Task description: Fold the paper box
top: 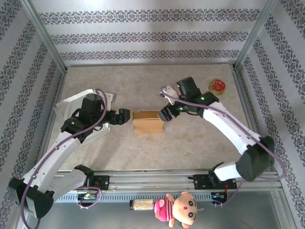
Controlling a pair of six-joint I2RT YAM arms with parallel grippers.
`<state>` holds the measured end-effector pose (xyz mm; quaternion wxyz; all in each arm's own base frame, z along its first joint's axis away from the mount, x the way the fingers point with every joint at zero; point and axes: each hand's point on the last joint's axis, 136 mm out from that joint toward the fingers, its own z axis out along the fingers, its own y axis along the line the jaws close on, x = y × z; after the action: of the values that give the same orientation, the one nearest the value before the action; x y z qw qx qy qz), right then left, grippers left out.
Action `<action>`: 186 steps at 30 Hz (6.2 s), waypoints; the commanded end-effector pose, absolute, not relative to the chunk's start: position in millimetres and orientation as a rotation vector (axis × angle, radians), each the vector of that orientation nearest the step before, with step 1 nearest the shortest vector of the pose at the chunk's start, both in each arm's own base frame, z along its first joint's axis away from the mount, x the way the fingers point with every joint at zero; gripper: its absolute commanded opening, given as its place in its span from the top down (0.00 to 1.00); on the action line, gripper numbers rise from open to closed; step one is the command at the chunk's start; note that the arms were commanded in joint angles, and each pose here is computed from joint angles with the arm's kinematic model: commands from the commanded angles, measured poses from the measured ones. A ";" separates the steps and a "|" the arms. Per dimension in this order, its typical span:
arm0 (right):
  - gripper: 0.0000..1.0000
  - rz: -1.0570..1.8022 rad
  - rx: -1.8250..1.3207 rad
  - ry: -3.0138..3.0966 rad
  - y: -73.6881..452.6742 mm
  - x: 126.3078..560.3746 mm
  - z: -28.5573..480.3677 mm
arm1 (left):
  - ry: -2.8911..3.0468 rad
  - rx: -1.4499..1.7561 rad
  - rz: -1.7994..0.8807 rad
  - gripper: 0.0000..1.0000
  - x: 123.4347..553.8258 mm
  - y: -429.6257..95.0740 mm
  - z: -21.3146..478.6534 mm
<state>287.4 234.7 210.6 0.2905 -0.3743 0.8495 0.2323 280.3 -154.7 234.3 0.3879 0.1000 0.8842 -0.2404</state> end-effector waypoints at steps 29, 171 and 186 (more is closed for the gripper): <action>0.80 0.740 -0.783 2.300 224.0 295.5 189.0 | 2.331 0.540 -0.501 0.13 287.8 -171.7 209.1; 0.87 0.931 -0.260 2.610 229.7 291.7 178.3 | 2.605 0.033 -0.744 0.91 292.4 -206.0 159.9; 0.86 0.930 -0.261 2.641 228.2 285.2 165.2 | 2.650 0.037 -0.699 0.79 284.6 -199.3 144.4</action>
<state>293.3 227.7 176.0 0.1804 -0.0856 0.9230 0.3289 307.0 -206.1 170.8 0.2472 0.0109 0.9287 -0.2763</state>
